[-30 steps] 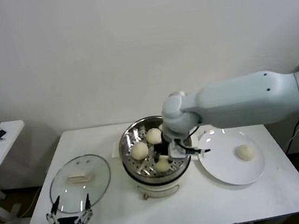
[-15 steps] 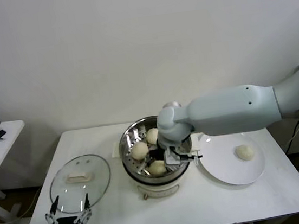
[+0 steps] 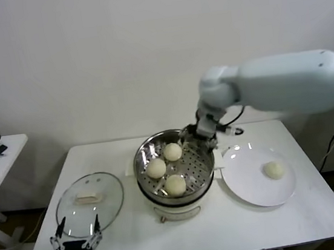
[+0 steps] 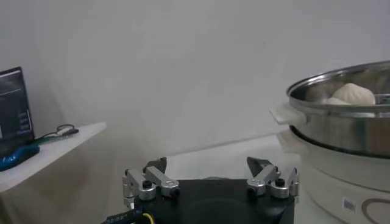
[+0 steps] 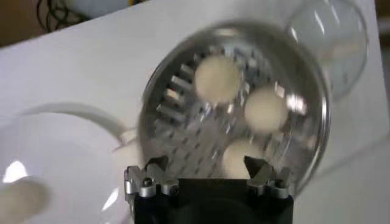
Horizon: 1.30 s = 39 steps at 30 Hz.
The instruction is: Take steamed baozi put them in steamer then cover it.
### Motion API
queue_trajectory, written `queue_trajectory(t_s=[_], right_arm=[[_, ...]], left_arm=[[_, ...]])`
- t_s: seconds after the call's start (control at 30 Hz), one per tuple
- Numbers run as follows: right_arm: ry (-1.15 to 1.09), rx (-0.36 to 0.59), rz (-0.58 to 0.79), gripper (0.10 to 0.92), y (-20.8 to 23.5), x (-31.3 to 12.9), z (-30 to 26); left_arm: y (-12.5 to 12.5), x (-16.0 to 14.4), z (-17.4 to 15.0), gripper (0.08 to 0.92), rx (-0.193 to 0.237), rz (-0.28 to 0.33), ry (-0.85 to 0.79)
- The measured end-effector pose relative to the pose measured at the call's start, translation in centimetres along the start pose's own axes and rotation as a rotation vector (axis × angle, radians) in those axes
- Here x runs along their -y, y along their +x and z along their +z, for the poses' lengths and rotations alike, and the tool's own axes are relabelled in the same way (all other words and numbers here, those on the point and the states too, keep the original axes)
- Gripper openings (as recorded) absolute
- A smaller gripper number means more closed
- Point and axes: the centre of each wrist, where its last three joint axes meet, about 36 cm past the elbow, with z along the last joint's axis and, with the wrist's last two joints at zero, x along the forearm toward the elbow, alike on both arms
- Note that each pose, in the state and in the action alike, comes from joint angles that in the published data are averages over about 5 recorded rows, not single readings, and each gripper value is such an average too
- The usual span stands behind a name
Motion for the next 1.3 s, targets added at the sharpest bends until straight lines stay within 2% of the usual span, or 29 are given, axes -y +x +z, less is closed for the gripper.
queue_trajectory(t_s=[0.23, 0.43, 0.63, 0.93, 1.3], right_arm=[[-0.389, -0.036, -0.011, 0.823, -0.1, -8.3, 9.2], [-0.598, -0.050, -0.042, 0.823, -4.2, -15.2, 13.7], [-0.715, -0.053, -0.084, 0.823, -9.2, -20.0, 15.8], [-0.810, -0.037, -0.113, 0.823, -15.8, -23.9, 16.3], [-0.855, -0.037, -0.102, 0.801, -20.0, -24.7, 15.9]], left_arm=[[0.0, -0.1, 0.0, 0.823, 0.010, 0.001, 0.002], [0.1, 0.0, 0.1, 0.823, 0.005, -0.002, 0.005], [0.3, 0.2, 0.4, 0.823, -0.008, -0.005, 0.006], [0.6, 0.2, 0.8, 0.823, -0.024, -0.010, 0.001], [0.7, 0.2, 0.7, 0.823, -0.024, -0.012, -0.001]])
